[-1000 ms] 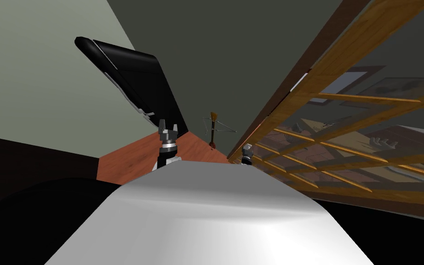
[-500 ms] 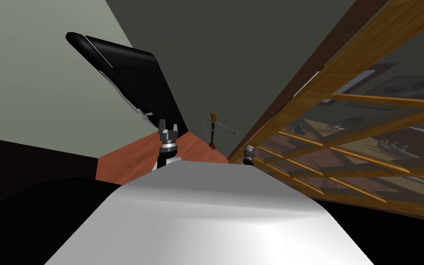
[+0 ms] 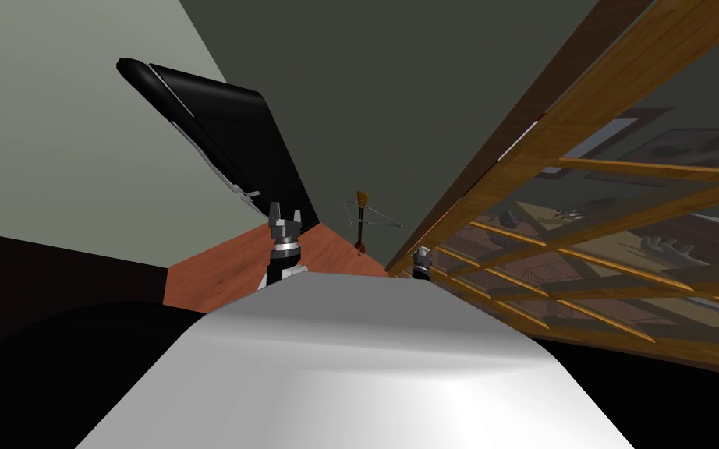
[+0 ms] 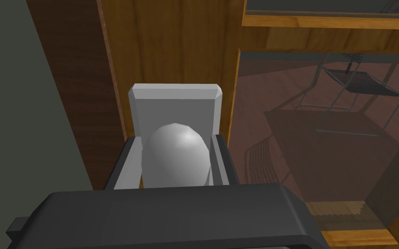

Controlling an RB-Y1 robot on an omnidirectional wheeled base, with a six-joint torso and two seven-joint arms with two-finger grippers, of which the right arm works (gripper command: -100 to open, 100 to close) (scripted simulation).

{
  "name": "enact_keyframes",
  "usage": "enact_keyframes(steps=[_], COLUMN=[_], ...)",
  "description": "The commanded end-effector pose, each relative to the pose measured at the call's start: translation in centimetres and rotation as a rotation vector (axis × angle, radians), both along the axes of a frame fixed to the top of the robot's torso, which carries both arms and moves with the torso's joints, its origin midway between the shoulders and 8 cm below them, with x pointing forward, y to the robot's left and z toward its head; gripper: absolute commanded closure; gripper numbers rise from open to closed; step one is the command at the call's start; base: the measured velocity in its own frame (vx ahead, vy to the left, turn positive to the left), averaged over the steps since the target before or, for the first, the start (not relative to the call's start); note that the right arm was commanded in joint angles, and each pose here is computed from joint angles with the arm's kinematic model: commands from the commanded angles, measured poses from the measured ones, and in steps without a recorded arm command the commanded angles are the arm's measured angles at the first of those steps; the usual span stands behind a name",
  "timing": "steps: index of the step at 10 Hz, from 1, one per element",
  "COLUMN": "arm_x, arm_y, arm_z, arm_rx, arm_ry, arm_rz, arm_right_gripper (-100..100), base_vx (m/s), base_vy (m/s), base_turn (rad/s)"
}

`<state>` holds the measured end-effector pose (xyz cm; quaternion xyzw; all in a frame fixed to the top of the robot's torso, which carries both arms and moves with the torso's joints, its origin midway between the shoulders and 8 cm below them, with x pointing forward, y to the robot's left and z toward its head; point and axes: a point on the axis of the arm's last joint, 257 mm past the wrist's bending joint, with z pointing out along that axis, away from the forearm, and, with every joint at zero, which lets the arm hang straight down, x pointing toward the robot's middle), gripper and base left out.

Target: Pull the door open

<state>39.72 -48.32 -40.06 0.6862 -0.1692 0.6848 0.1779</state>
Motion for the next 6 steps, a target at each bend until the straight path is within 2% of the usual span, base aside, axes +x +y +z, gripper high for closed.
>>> enact_keyframes(steps=[1, 4, 5, 6], arm_x=[0.3, 1.0, 1.0, 1.4], arm_y=[0.6, 1.9, 1.9, 2.8], arm_z=[0.0, 0.1, 0.1, 0.1], arm_rx=[0.001, 0.004, 0.004, 0.007], arm_ry=[-0.001, -0.003, -0.003, -0.004], arm_rz=[0.023, 0.067, 0.067, 0.099], arm_right_gripper=[100, 100, 100, 100], base_vx=[-0.137, -0.220, -0.139, -0.181], base_vy=[0.012, 0.005, 0.000, 0.000], base_turn=[0.055, 0.052, 0.029, 0.054])
